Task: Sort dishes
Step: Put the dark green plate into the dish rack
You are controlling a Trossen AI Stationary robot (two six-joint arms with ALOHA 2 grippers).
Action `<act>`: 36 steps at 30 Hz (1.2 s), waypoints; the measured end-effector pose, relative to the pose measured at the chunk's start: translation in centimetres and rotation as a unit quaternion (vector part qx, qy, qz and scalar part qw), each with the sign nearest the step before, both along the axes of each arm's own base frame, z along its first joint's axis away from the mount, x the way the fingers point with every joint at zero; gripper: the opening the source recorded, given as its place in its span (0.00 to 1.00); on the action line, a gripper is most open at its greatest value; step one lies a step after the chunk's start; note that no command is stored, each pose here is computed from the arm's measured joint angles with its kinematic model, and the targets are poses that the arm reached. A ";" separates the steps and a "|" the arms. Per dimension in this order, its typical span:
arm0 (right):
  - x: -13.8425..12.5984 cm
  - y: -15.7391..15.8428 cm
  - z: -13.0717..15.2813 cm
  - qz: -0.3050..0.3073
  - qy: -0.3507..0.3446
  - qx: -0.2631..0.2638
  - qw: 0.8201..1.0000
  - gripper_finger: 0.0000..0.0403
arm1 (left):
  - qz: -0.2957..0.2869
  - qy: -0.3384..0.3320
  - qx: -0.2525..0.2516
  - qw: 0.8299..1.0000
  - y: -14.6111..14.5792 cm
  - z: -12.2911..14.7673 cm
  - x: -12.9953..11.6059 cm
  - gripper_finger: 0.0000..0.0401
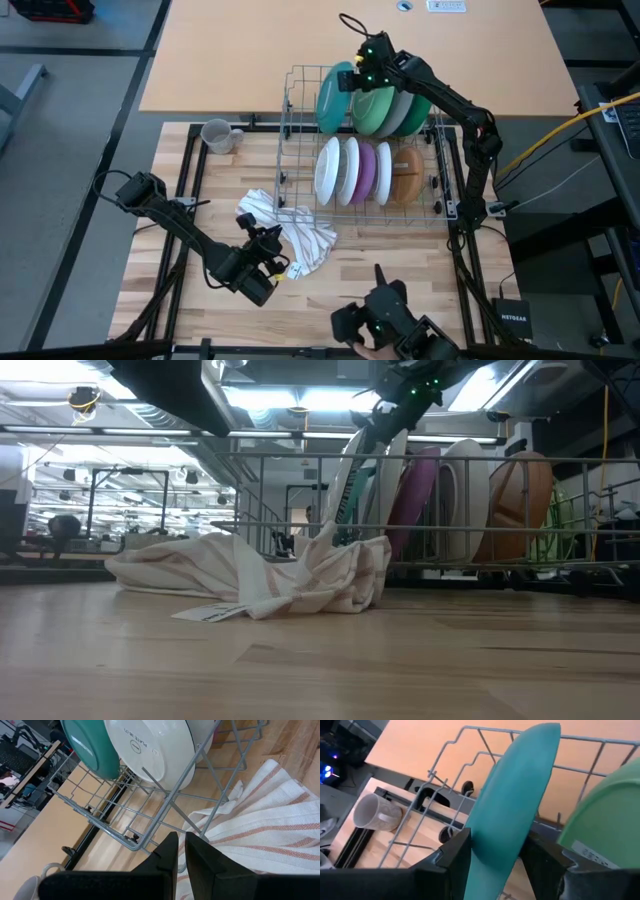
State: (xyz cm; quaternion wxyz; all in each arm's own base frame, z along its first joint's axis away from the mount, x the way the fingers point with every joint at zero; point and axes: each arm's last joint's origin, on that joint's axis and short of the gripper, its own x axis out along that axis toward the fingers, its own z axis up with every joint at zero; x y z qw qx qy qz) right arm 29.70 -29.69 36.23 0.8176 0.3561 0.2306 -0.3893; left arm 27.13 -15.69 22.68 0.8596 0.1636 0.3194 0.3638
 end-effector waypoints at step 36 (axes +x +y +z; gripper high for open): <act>0.0 0.0 -0.1 -0.006 0.006 -0.002 1.000 0.42 | -0.310 -0.111 -0.208 0.921 11.9 -3.2 -2.0 0.07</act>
